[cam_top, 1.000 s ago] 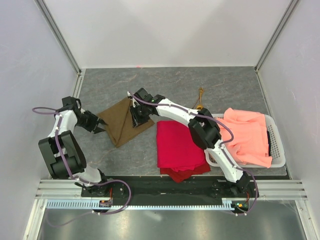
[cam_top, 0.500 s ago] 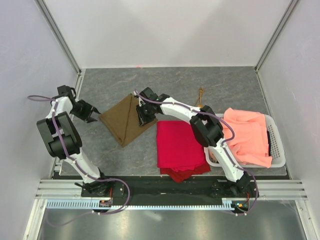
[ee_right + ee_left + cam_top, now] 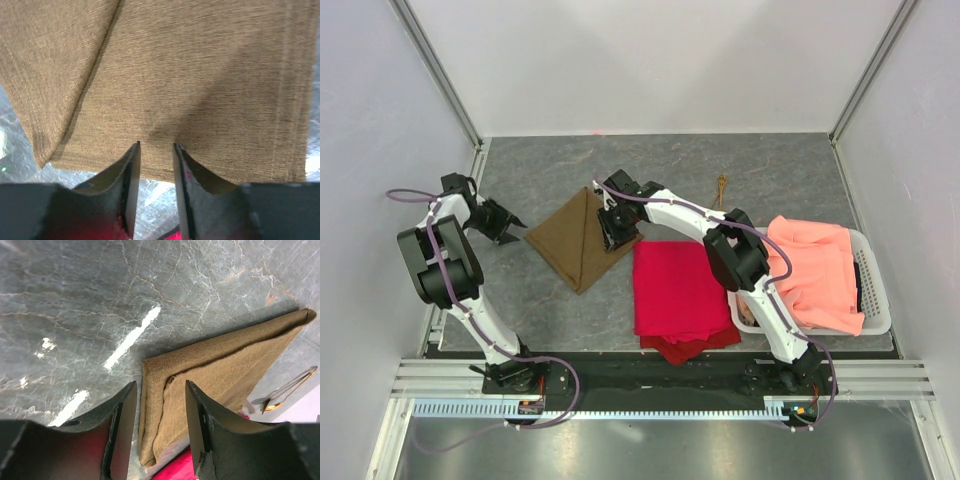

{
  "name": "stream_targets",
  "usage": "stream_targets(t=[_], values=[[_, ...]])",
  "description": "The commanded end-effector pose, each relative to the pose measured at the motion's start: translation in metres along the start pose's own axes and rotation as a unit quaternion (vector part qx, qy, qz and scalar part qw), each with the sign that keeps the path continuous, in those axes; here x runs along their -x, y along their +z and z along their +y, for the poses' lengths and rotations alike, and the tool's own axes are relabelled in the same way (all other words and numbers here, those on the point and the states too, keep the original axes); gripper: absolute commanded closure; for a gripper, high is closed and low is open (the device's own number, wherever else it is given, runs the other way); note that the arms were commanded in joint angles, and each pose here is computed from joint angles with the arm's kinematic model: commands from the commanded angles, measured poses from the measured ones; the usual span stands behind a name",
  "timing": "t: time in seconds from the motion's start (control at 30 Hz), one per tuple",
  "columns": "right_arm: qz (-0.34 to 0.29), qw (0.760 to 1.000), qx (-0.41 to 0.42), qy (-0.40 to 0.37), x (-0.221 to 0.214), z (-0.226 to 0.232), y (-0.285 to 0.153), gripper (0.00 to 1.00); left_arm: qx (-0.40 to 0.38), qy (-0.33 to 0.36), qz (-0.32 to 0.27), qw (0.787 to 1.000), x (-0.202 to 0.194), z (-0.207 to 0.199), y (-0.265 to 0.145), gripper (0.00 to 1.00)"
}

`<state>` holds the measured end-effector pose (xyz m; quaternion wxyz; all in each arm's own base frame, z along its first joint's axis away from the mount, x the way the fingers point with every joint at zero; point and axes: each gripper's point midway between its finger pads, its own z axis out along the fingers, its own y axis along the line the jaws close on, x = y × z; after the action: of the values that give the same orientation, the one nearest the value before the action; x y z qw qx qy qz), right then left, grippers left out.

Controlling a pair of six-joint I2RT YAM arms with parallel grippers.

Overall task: Fold the napkin into a case and place the utensils inside
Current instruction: Rotate the upper triangle-folded napkin at the center of the board, then pick up the upper triangle-folded napkin from the center of the board.

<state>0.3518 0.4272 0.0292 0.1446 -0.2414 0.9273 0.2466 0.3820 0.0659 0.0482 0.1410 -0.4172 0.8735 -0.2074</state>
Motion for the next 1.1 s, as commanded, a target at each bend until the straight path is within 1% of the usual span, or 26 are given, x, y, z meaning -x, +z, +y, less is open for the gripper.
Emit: stream_targets(t=[0.0,0.07,0.2,0.27,0.43,0.67,0.87,0.97,1.0,1.07], values=[[-0.025,0.999,0.023,-0.031,0.016,0.035,-0.036,0.58,-0.026,0.054,-0.004,0.998,-0.003,-0.010,0.002,0.50],[-0.028,0.999,0.032,-0.033,0.017,0.044,-0.041,0.55,-0.016,0.070,-0.003,0.997,-0.008,-0.007,0.006,0.50],[-0.029,0.998,0.045,-0.035,0.017,0.054,-0.046,0.52,0.005,0.106,-0.009,0.994,-0.012,-0.004,0.010,0.51],[-0.030,0.998,0.049,-0.036,0.017,0.059,-0.049,0.52,0.001,0.122,-0.012,0.992,-0.013,-0.009,0.011,0.51],[-0.032,0.997,0.054,-0.038,0.017,0.063,-0.053,0.51,0.017,0.126,-0.023,0.992,-0.009,-0.005,0.012,0.51],[-0.033,0.997,0.059,-0.040,0.016,0.069,-0.055,0.50,0.027,0.135,-0.017,0.990,-0.019,0.000,0.015,0.51],[-0.037,0.996,0.069,-0.046,0.017,0.083,-0.056,0.50,0.031,0.145,-0.009,0.989,-0.025,0.005,0.024,0.53],[-0.037,0.995,0.074,-0.053,0.015,0.093,-0.056,0.50,0.033,0.146,-0.012,0.989,-0.023,0.004,0.027,0.55],[-0.037,0.995,0.074,-0.055,0.014,0.095,-0.056,0.50,0.033,0.146,-0.013,0.989,-0.022,0.004,0.027,0.58],[-0.036,0.995,0.071,-0.063,0.010,0.103,-0.052,0.52,0.035,0.146,-0.015,0.989,-0.021,0.004,0.026,0.62]])
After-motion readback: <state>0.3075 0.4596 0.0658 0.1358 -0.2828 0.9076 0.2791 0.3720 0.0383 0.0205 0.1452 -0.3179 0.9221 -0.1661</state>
